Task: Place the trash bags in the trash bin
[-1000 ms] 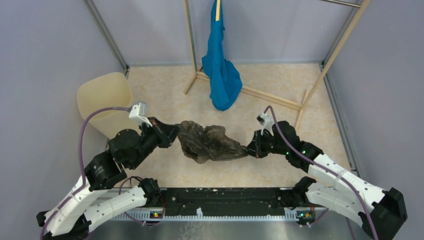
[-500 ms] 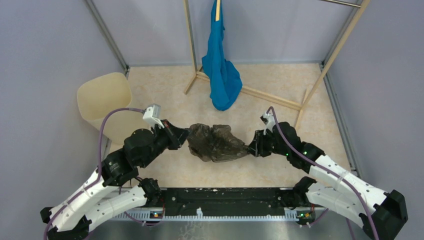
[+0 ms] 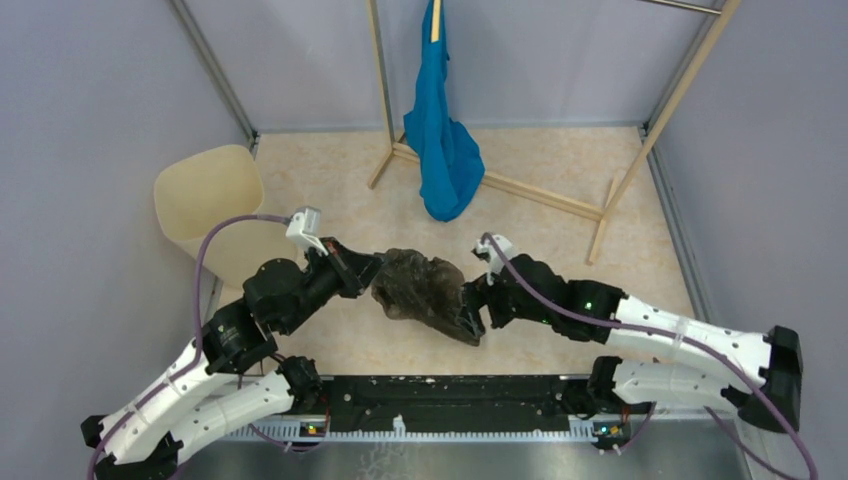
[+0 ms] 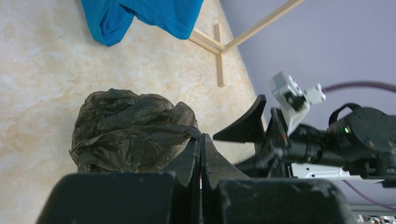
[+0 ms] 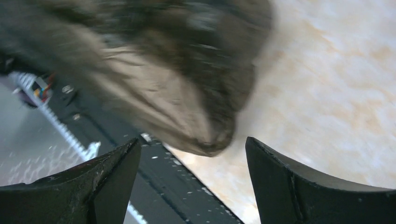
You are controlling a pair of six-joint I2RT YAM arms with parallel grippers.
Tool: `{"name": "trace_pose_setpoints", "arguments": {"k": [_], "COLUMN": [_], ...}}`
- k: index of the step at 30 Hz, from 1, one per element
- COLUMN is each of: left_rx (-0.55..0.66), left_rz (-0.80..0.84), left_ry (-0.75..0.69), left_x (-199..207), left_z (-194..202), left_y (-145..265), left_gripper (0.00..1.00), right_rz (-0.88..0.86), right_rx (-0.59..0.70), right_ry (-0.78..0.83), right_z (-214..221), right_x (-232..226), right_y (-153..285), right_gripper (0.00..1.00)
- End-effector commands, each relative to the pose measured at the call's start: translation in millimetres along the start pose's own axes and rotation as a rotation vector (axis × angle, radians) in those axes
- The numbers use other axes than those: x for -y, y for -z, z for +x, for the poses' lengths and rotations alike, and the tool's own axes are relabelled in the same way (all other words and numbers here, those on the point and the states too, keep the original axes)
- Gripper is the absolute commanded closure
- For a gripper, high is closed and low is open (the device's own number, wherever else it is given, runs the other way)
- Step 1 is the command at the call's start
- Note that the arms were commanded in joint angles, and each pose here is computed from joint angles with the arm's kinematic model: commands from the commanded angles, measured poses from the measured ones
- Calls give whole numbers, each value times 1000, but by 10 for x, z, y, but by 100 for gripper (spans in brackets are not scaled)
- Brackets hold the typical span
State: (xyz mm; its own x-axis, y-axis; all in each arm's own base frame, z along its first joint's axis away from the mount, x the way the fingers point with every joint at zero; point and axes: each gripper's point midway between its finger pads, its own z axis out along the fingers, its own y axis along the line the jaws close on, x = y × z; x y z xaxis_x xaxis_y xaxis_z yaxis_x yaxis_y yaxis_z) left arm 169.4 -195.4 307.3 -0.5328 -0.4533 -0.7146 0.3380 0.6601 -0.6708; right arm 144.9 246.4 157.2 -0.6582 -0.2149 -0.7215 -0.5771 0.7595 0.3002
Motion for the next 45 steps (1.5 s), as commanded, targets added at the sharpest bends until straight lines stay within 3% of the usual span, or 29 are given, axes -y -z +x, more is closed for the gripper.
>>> {"name": "trace_pose_setpoints", "arguments": {"k": [1,7,12,14,16,17,18,21,23,24,30,33,42,45], "left_rx": [64,46,56,57,52,50,49,56,57,52,-30,-87,-277,-369], "left_rz": [89,77,101,102,92,85,76,38,9,-5,-55,5,215,254], "left_ry": [29,64,90,92,90,85,77,56,41,36,56,93,243,239], "left_x": [213,234,303,313,298,284,263,153,46,-13,-343,-351,-197,-67], "left_z": [-175,-153,-187,-197,-191,-188,-184,-182,-145,-111,309,596,1414,1590], "left_y": [26,-29,-40,-37,-37,-33,-23,27,61,77,27,-122,-741,-933], "left_gripper": [100,100,100,100,98,91,73,32,10,4,2,1,2,9], "right_rz": [-176,-164,44,97,100,92,73,-93,-183,-211,-183,-155,-172,-178], "right_rx": [171,231,280,302,321,319,314,247,189,172,208,207,191,187], "right_ry": [156,223,160,125,72,30,-18,-184,-309,-350,-512,-545,-552,-550], "right_z": [-590,-916,-999,-1014,-1029,-1025,-1020,-883,-677,-598,-446,-426,-343,-290], "right_x": [-823,-1293,-1076,-980,-884,-797,-678,-381,-104,1,657,870,924,912], "right_y": [150,-64,-460,-503,-488,-477,-458,-429,-409,-373,-127,-90,-76,-73], "right_gripper": [17,17,28,45,95,100,100,100,100,100,100,100,100,100]}}
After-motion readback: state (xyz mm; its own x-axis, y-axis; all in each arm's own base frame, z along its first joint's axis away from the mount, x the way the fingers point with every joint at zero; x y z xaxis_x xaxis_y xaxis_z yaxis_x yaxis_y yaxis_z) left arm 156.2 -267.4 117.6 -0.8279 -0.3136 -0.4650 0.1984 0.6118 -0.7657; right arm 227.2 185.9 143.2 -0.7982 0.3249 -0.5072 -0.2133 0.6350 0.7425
